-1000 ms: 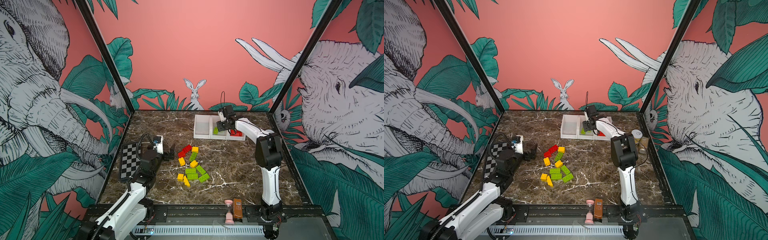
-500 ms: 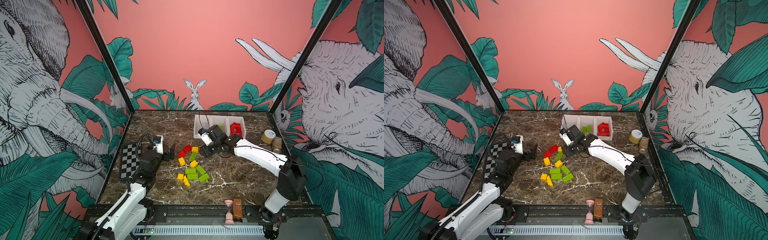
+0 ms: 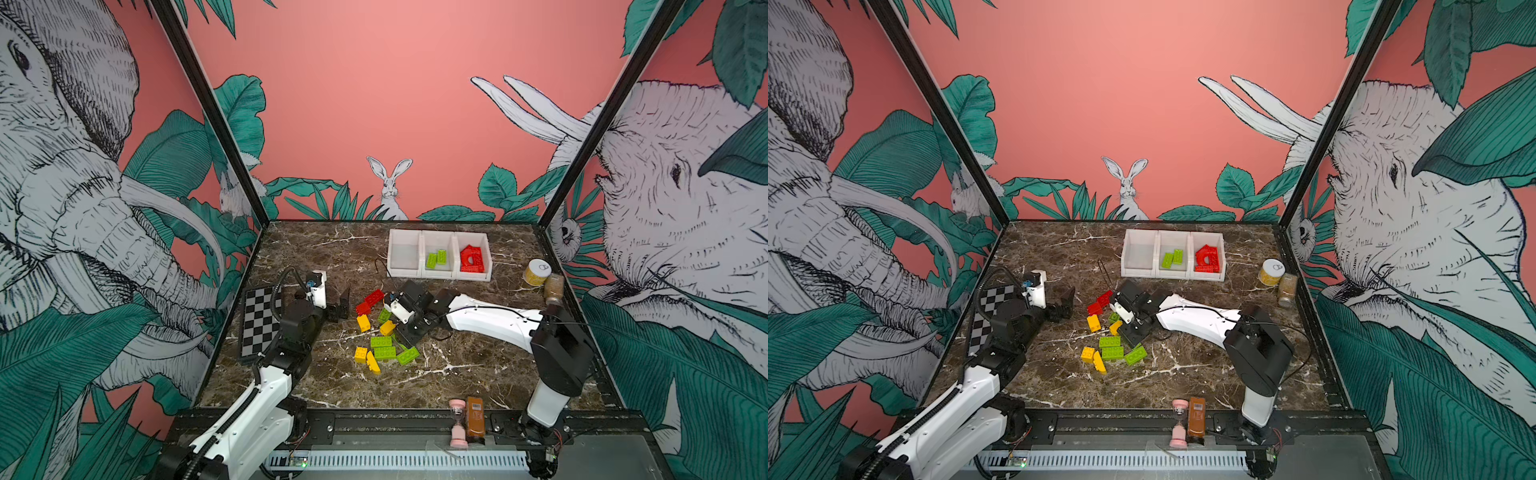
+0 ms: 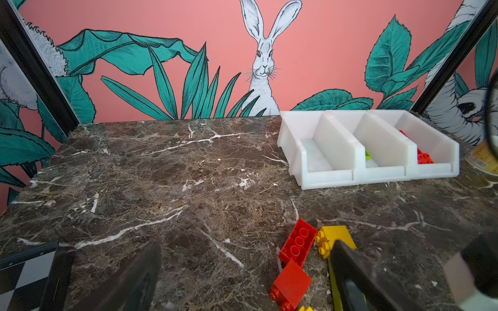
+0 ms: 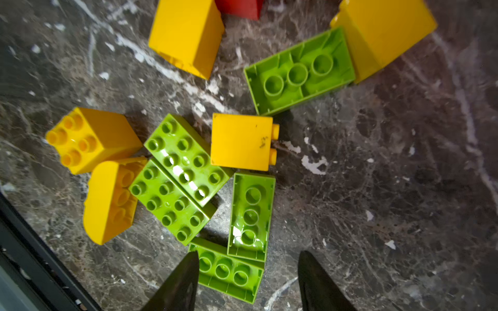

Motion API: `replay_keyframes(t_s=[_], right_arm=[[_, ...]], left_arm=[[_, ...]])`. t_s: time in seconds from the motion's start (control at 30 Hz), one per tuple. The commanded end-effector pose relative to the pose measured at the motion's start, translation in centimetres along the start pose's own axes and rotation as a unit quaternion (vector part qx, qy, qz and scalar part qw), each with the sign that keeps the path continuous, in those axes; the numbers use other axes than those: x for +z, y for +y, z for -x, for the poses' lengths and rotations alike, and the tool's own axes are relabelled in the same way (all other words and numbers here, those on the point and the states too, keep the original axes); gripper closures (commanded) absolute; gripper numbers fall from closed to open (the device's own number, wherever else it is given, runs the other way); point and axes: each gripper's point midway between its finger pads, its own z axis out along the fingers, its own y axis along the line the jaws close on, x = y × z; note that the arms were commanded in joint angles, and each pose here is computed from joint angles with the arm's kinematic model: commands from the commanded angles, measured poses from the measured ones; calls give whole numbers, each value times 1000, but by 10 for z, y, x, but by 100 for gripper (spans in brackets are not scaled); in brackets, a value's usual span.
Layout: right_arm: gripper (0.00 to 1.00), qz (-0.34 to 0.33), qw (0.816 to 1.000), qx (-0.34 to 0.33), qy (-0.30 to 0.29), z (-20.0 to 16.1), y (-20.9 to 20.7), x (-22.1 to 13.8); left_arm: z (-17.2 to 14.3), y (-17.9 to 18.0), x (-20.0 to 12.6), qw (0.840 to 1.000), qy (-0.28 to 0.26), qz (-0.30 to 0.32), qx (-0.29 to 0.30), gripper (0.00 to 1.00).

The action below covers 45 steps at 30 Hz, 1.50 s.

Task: Sort the legos into containers by color
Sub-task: Pick up the lego from the center of the table.

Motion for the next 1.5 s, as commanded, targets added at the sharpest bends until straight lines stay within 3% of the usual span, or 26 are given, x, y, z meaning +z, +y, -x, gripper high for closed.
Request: replay_keyframes(t_s=[0.0,0.8,1.17,1.47], right_arm=[[42,-7,1000,-8,7,-4,0,8],[44,-33,999,-3,32,-14,-7,37],[55,-43,998,3,38,-19,-11,45],[65,-66,998,14,15,-10,-22,31]], left_arm=[[-2,-1,-2,1000,-3,-3,3,2],[-2,-1,-3,1000,-4,-2,4,1],[-1,-1,-3,1000,-5,-3,3,2],[0,-1,-4,1000,-7,-3,2,2]])
